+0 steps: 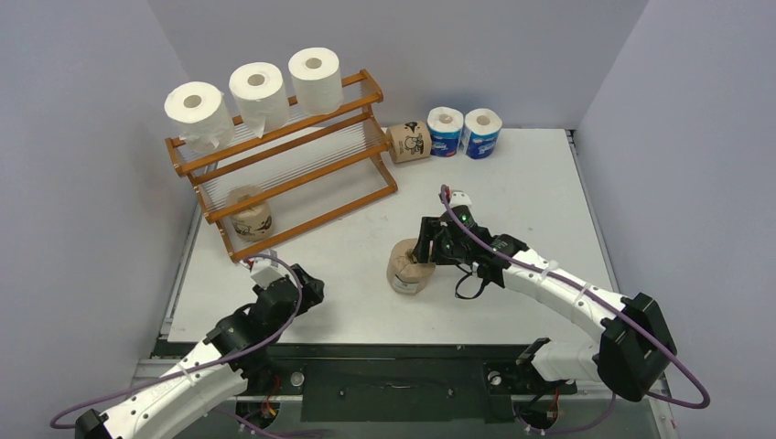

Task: Place and organize the paper towels onto the shelf
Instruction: Pick up the paper towel from the center of the board.

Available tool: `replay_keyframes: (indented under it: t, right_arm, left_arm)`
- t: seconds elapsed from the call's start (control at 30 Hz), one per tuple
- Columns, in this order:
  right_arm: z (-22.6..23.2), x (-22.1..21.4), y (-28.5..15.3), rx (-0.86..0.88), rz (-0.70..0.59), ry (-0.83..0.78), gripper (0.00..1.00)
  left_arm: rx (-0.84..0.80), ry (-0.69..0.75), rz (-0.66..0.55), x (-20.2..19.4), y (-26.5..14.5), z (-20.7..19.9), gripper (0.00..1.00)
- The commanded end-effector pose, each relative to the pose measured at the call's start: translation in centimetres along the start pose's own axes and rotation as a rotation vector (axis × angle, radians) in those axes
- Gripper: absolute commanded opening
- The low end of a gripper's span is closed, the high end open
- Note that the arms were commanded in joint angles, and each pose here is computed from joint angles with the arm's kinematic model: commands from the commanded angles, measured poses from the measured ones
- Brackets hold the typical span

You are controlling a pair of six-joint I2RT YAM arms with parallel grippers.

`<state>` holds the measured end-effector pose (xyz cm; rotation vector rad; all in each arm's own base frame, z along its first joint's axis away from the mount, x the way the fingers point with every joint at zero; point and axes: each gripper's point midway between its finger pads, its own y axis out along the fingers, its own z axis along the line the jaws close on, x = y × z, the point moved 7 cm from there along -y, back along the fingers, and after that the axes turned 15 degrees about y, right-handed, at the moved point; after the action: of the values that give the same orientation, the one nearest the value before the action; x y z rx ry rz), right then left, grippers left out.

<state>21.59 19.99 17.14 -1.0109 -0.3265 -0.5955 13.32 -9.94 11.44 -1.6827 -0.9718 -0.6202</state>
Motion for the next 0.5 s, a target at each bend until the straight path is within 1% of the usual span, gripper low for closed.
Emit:
replay_keyframes:
  t: [0.0, 0.2, 0.27, 0.33, 0.37, 0.47]
  right_arm:
    - [0.1, 0.6, 0.2, -0.019, -0.031, -0.01, 0.57]
    - [-0.3, 0.1, 0.6, -0.081, 0.004, -0.06, 0.54]
    - [-0.2, -0.2, 0.9, -0.094, 0.013, -0.069, 0.51]
    - [0.0, -0.3, 1.0, -0.093, 0.012, -0.073, 0.47]
    - [0.3, -0.3, 1.1, -0.086, 0.011, -0.072, 0.45]
    - [1.1, -0.2, 0.9, -0.07, -0.002, -0.078, 0.39]
  left_arm:
    - [0.018, -0.02, -0.052, 1.5, -0.4, -0.2, 0.69]
    - [0.009, -0.007, -0.107, 3.5, -1.0, -0.9, 0.7]
    - [0.002, 0.001, -0.126, 4.3, -1.3, -1.3, 0.75]
    - [-0.002, 0.003, -0.136, 5.0, -1.6, -1.6, 0.87]
    - [-0.004, 0.002, -0.141, 5.5, -1.8, -1.9, 0.99]
    - [-0.013, 0.004, -0.152, 6.7, -2.4, -2.5, 0.97]
